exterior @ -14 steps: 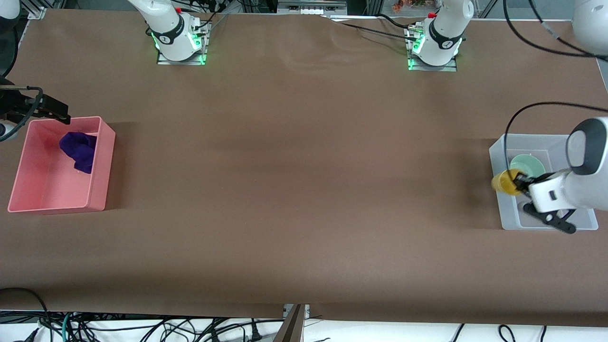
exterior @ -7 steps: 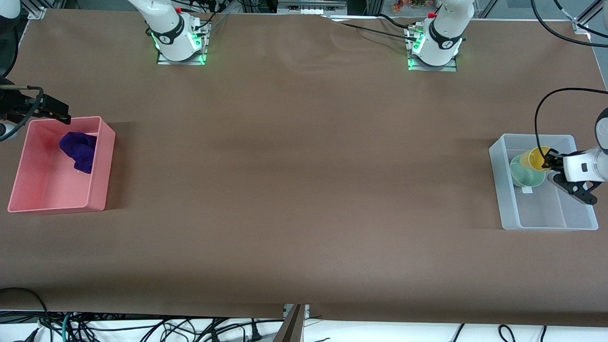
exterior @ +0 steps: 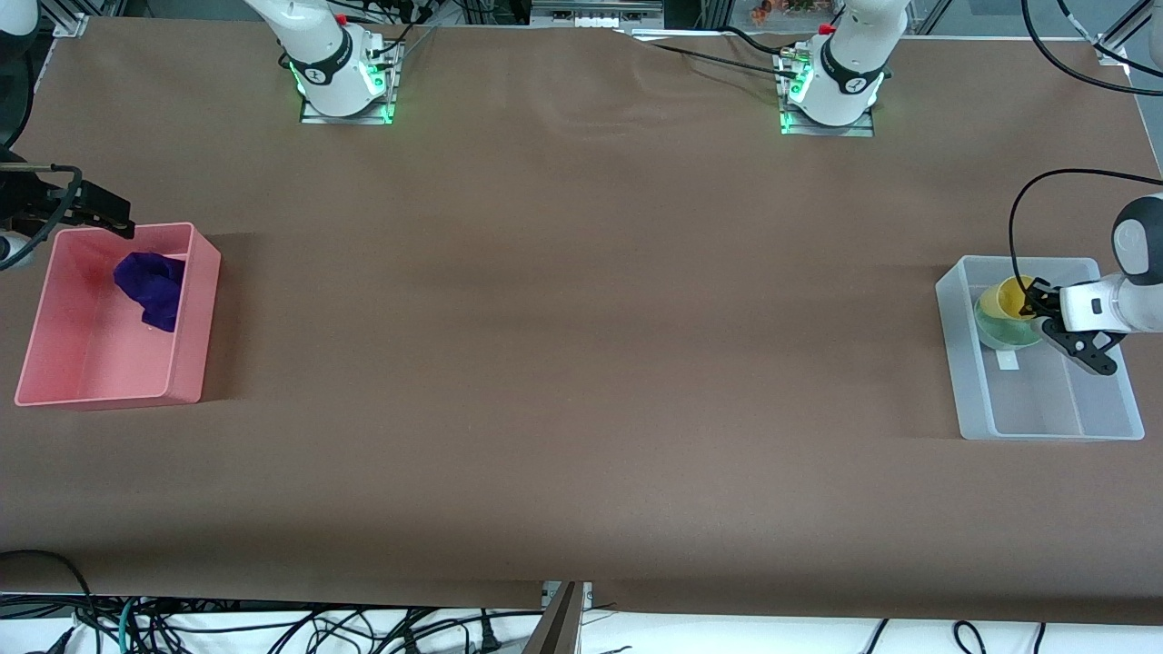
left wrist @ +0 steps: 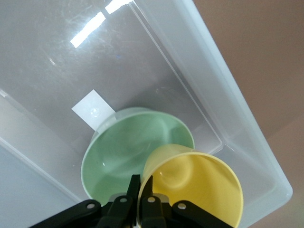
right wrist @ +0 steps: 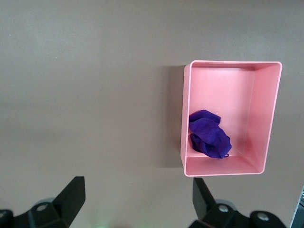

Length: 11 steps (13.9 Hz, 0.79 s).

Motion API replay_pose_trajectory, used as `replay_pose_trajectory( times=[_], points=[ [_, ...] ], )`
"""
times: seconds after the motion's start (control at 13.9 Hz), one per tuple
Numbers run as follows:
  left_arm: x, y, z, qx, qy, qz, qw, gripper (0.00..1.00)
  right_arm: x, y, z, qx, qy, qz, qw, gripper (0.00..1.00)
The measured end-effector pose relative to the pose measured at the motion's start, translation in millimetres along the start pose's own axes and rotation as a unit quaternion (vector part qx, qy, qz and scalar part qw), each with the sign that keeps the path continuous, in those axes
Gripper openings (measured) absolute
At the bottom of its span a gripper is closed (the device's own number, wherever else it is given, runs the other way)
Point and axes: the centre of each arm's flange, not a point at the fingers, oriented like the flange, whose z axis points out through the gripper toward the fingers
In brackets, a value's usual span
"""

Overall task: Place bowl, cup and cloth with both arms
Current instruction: 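Release the yellow cup beside the bowl and hold the left gripper still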

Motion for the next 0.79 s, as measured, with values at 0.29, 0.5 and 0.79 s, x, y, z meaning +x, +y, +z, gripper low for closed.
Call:
replay_pose_trajectory(
  times=[0.29, 0.5, 0.79],
  points=[
    [4.1, -4.7, -6.7, 0.021, 0.018, 0.000, 1.000, 0.05, 0.4, -4.0, -0.1, 0.015, 0.001, -0.002, 1.000, 1.00],
    [7.1, -6.9, -6.9, 0.032, 0.028, 0.001, 0.999, 0.05, 0.5, -4.3, -0.1, 0.017, 0.002, -0.002, 1.000, 1.00],
    [6.9, -7.1, -6.0, 0.032, 0.028, 0.001, 0.999, 0.05, 0.5, -4.3, -0.1, 0.017, 0.002, -0.002, 1.000, 1.00]
  ],
)
